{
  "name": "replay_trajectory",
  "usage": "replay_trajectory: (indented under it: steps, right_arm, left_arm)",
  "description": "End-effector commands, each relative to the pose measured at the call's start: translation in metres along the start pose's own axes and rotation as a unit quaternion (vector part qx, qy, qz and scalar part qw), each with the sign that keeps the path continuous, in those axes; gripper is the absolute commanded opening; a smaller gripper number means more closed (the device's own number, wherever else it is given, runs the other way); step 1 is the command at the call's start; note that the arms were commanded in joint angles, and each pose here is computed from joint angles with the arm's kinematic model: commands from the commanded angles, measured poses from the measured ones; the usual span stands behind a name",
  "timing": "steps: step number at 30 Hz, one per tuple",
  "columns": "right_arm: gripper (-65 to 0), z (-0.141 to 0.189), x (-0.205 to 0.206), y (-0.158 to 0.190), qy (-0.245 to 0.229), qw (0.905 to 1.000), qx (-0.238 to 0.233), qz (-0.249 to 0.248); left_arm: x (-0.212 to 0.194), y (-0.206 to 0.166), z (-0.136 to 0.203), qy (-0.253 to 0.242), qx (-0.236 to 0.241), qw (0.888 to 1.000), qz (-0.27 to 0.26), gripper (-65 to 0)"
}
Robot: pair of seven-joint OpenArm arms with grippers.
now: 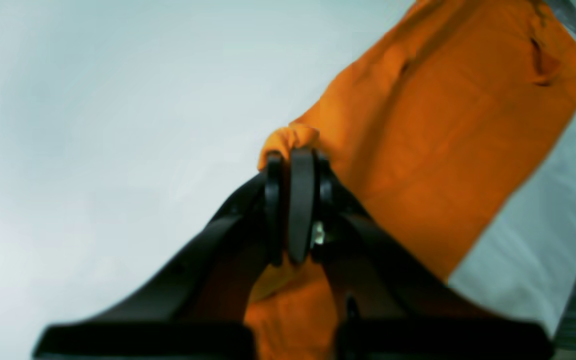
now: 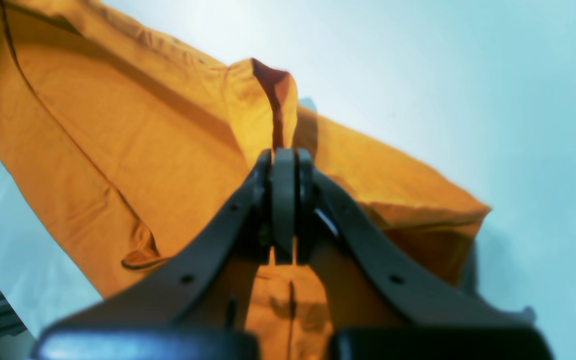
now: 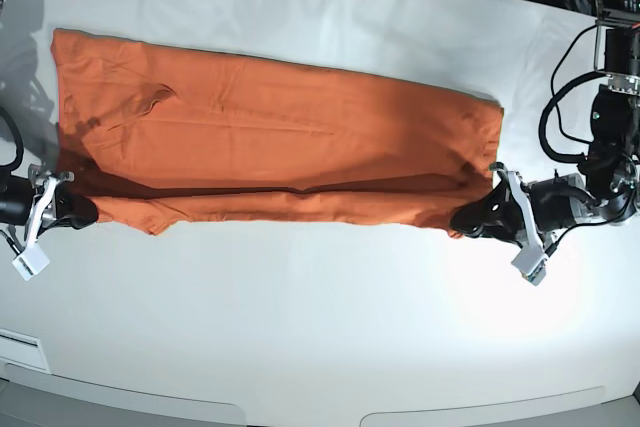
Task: Fold the T-shirt properly
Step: 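Lift the hem and fold it over toward the collar, then lower the folded hem onto the shirt and open both grippers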
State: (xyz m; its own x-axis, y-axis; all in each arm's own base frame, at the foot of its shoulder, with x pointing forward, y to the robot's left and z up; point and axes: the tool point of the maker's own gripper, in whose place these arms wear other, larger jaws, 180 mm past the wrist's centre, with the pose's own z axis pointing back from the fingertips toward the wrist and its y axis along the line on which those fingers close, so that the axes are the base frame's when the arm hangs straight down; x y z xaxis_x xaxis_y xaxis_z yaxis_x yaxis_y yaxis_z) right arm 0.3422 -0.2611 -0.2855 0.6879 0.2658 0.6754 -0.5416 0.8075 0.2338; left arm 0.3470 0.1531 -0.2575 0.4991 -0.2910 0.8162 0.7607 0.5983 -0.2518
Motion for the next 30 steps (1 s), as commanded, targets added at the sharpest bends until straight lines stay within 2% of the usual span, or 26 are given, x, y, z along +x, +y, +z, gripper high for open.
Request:
replay_trajectory:
  steps: [1, 7, 13, 18, 30]
  right_arm:
    - [-65.0, 0.011, 0.012, -0.002, -0.015, 0.9998, -0.006, 0.013]
    - [-65.0, 0.007, -0.013, 0.014, 0.024, 0.9992, 0.001, 0.031]
    - [-65.0, 0.009, -0.023, 0.008, 0.053, 0.9967, -0.026, 0.055]
    - [-65.0, 0.012, -0.033, -0.006, 0.083, 0.9922, -0.061, 0.070]
    - [-65.0, 0.012, -0.035, -0.010, 0.086, 0.9908, -0.073, 0.075]
  left_arm:
    - [0.014, -0.003, 0.008, -0.016, -0.005, 1.000, -0.013, -65.0]
    - [-0.008, -0.022, 0.006, 0.023, -0.026, 0.999, -0.018, -65.0]
    - [-0.018, -0.038, 0.015, 0.050, -0.032, 0.997, -0.045, -65.0]
    - [-0.024, -0.029, 0.026, 0.073, -0.013, 0.996, -0.054, -65.0]
    - [-0.029, -0.025, 0.034, 0.091, -0.007, 0.994, -0.056, -65.0]
